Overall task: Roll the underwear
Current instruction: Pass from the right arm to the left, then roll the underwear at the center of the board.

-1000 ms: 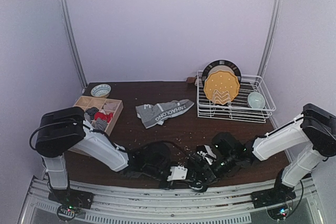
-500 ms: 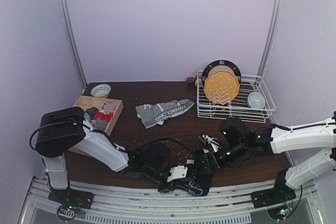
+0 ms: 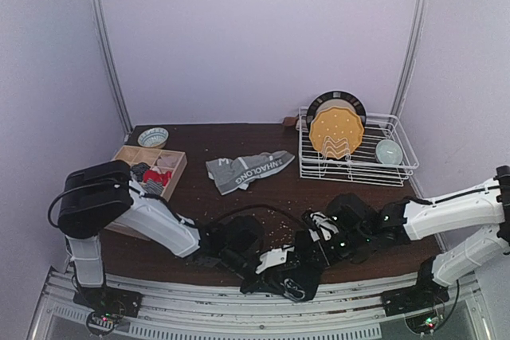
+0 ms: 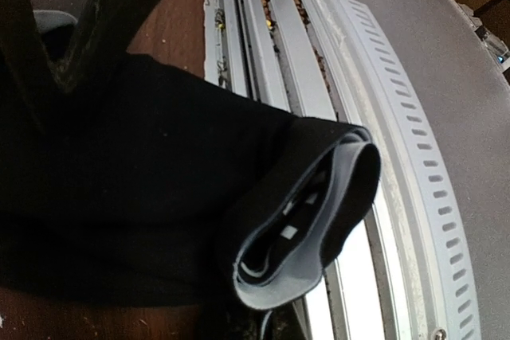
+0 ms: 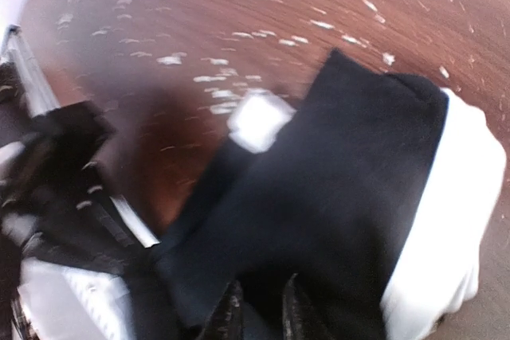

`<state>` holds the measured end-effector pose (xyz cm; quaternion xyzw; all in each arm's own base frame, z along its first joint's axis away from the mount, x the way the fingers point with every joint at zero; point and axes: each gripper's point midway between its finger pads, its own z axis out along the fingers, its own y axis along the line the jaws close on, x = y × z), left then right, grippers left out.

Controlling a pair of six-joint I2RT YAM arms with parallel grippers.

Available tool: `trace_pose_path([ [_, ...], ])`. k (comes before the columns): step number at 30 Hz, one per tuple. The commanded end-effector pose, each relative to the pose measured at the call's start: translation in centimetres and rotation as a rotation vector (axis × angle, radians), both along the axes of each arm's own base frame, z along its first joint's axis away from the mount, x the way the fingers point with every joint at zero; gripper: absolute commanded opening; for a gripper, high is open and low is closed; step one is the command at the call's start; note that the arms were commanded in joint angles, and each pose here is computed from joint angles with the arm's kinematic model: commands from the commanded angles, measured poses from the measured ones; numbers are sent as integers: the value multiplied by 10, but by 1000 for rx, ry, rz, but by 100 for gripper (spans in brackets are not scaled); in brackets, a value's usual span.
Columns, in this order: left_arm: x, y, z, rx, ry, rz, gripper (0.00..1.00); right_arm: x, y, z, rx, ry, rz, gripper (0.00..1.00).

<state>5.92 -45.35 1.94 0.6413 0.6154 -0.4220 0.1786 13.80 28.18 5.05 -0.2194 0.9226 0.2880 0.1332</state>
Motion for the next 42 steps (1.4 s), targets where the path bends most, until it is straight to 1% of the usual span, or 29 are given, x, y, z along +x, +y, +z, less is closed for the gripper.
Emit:
trace_pose_path([
  [1,0,0,0,27,89,18,0,21,8,-14,-37,-17,-94,15],
  [3,0,0,2,22,107,22,0,24,10,-23,-54,2,-119,15],
  [5,1,-1,6,17,124,25,0,23,14,-25,-53,6,-118,17],
  [8,2,-3,10,28,147,29,0,20,20,-10,-18,-33,-96,27],
  [11,2,-4,12,64,167,28,0,19,15,13,-5,-95,-85,36],
  [14,5,-5,14,89,173,35,0,16,2,30,-15,-151,-71,42],
  [17,8,-6,15,108,196,44,0,12,-14,35,-42,-206,-57,45],
  [21,14,-6,13,133,260,67,0,1,-27,36,-36,-243,-11,48],
  [26,22,-8,12,166,346,89,0,-20,-22,38,91,-235,57,52],
  [28,25,-8,11,187,371,100,0,-26,-17,38,110,-231,81,53],
  [36,33,-9,11,249,482,125,0,-43,1,21,28,-269,173,56],
  [40,35,-10,7,285,494,136,0,-43,6,13,5,-273,177,55],
  [42,35,-9,6,293,501,139,0,-38,5,10,-15,-280,151,54],
])
